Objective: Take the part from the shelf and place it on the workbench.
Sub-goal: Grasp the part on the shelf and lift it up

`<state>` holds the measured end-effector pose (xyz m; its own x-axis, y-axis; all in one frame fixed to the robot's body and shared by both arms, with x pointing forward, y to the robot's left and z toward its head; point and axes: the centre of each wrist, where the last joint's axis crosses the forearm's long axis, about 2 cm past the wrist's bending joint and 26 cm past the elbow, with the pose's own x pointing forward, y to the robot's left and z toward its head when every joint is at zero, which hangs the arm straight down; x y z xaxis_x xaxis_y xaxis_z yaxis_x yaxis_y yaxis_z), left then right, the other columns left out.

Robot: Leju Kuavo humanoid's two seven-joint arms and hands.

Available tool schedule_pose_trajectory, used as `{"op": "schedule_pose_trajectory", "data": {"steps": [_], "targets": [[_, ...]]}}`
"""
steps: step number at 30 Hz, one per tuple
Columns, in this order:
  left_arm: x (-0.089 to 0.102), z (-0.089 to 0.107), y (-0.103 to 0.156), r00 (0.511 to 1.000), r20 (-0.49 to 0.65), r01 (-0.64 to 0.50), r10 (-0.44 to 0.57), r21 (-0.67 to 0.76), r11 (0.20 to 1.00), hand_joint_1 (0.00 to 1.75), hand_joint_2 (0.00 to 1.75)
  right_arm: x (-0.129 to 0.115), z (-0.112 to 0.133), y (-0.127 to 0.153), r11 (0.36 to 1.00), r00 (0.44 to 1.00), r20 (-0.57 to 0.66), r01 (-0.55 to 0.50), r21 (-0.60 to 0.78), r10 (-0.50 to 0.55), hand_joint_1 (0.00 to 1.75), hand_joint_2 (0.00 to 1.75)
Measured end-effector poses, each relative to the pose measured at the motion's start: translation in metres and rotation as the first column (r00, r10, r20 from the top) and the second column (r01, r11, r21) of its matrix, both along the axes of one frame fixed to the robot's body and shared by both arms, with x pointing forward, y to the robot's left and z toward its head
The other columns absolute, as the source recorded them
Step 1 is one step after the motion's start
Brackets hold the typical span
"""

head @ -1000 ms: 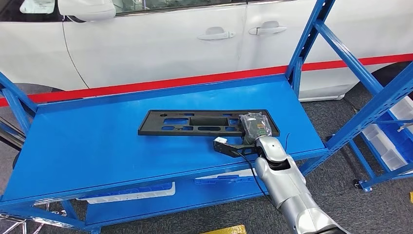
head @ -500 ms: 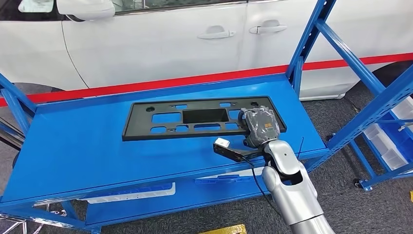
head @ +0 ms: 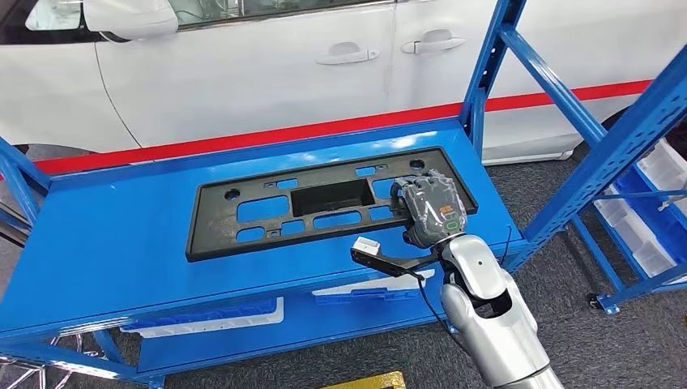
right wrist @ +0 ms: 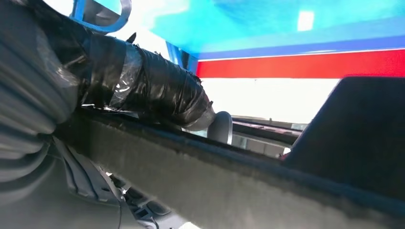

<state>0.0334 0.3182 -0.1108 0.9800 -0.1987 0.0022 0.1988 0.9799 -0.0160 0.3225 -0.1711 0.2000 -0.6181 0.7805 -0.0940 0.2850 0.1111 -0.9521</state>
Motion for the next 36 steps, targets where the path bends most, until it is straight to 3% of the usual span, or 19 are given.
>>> {"op": "schedule_pose_trajectory", "data": {"steps": [18,23,28,36], "targets": [[0.007,0.001,0.001,1.000,-0.011,-0.019,0.020,0.014,1.000,0.00,1.75,-0.010,0.014,-0.002,0.992,0.994,-0.026,-0.107,0.068,0.109,1.75,1.75],[0.009,0.000,-0.013,0.999,-0.025,0.044,-0.043,0.024,0.999,0.00,1.75,-0.021,-0.002,-0.037,0.992,0.994,-0.026,-0.109,0.057,0.111,1.75,1.75],[0.013,0.000,-0.022,0.994,0.007,0.107,-0.107,0.021,0.994,0.00,1.75,-0.022,-0.010,-0.074,0.998,0.999,-0.026,-0.041,0.048,0.043,1.75,1.75],[0.017,0.001,-0.025,0.989,0.029,0.144,-0.144,0.020,0.989,0.00,1.75,-0.022,-0.011,-0.091,0.998,1.000,-0.028,0.010,0.056,-0.008,1.75,1.75]]}}
